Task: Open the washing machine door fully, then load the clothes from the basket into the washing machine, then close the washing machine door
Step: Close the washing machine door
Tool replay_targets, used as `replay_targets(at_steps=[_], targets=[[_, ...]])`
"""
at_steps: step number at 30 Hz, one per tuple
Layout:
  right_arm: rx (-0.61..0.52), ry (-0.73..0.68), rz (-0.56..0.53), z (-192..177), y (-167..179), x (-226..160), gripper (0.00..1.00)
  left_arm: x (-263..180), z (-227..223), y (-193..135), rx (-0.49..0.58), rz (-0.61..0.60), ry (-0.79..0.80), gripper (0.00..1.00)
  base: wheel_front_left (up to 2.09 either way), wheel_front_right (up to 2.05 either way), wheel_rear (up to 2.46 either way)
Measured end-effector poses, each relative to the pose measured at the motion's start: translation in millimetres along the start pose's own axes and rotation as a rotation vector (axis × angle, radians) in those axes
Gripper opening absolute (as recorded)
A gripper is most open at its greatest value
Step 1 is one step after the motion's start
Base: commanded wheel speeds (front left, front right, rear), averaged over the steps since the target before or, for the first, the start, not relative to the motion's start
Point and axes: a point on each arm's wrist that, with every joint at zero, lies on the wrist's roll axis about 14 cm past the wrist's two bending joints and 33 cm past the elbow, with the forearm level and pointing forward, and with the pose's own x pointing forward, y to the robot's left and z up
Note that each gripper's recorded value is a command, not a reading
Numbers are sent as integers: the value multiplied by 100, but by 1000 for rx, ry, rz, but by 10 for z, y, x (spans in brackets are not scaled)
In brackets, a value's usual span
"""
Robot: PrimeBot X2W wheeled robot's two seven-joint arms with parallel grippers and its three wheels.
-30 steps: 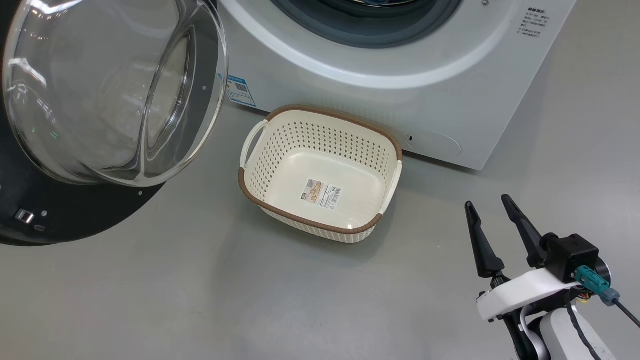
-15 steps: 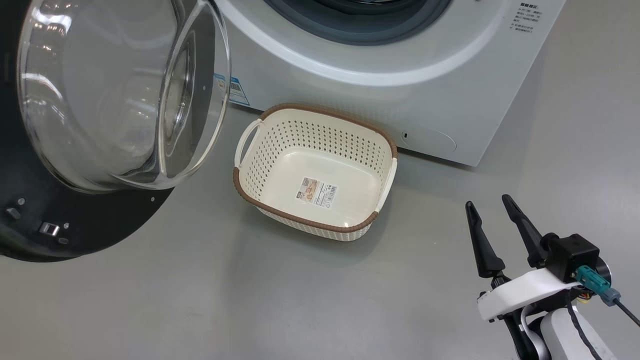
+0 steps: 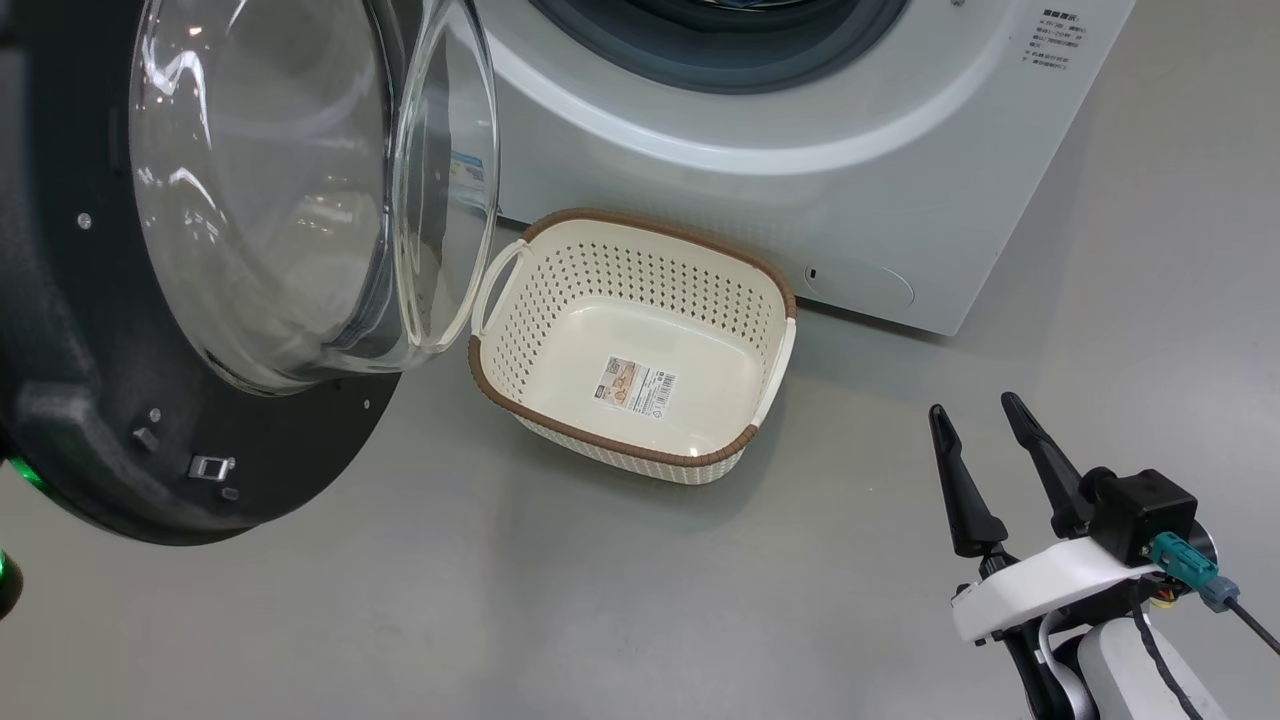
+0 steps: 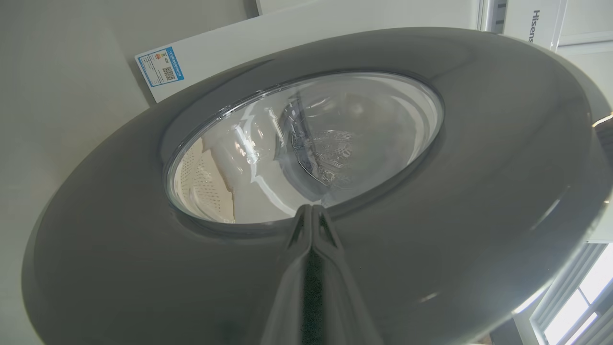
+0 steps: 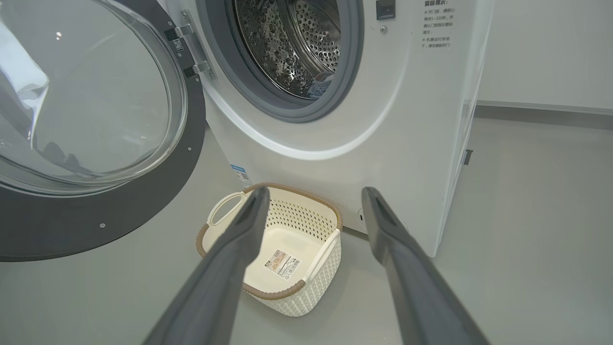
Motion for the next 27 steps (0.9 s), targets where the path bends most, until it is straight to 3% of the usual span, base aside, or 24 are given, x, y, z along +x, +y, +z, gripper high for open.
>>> replay_targets(at_steps=[16,27], targets=[[29,-12,-25,26,11,-54,100,130,-726,-180,30,-85,333,0,0,0,0],[33,-20,-83,46,-127,-181,100,342,-1111,-333,-13,-192,439,0,0,0,0]])
